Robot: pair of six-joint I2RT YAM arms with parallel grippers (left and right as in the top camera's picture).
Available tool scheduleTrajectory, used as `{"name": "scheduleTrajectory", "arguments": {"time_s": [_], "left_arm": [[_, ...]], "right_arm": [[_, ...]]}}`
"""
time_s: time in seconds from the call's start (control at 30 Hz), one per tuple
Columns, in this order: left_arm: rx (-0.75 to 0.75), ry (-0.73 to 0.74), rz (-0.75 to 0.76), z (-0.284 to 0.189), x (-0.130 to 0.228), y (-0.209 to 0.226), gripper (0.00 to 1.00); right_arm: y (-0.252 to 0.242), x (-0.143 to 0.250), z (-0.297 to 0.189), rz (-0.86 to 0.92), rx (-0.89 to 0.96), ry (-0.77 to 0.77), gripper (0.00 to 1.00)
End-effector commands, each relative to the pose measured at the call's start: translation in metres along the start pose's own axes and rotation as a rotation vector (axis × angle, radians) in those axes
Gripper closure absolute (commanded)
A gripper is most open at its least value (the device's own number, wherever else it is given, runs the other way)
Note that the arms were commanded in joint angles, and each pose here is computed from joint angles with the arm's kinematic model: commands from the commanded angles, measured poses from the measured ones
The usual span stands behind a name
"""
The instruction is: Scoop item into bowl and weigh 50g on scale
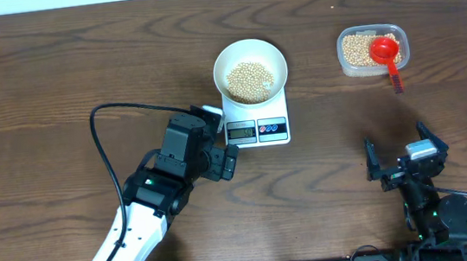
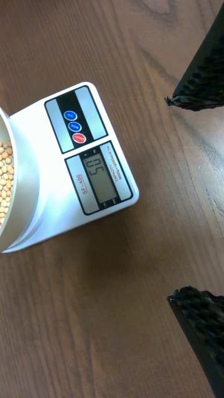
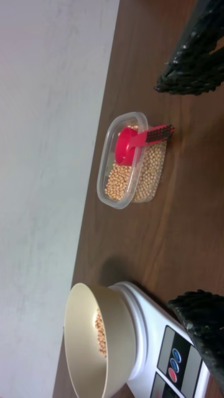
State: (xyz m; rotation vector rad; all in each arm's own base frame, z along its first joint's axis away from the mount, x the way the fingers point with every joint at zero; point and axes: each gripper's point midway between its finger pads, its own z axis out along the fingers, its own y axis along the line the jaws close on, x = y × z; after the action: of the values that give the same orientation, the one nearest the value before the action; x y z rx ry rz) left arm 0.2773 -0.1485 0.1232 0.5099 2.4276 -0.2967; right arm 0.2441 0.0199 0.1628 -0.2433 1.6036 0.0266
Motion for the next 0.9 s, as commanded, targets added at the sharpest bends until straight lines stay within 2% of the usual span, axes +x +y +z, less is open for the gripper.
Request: {"name": "scheduleTrajectory", "arguments": {"time_s": [0.0, 0.63, 0.87], "left_arm": [[0.011, -0.007, 0.004, -0.002, -0.003, -0.002, 0.07], [0.01, -0.008, 0.005, -0.002, -0.003, -0.002, 0.07], [-0.023, -0.083, 0.061, -0.019, -0.016, 0.007, 0.07]], "right_arm": [[0.003, 0.0, 0.0, -0.015, -0.012, -0.004, 0.01], [0.003, 0.0, 0.0, -0.015, -0.012, -0.004, 0.01], [0.003, 0.0, 0.0, -0.015, -0.012, -0.004, 0.01]]}}
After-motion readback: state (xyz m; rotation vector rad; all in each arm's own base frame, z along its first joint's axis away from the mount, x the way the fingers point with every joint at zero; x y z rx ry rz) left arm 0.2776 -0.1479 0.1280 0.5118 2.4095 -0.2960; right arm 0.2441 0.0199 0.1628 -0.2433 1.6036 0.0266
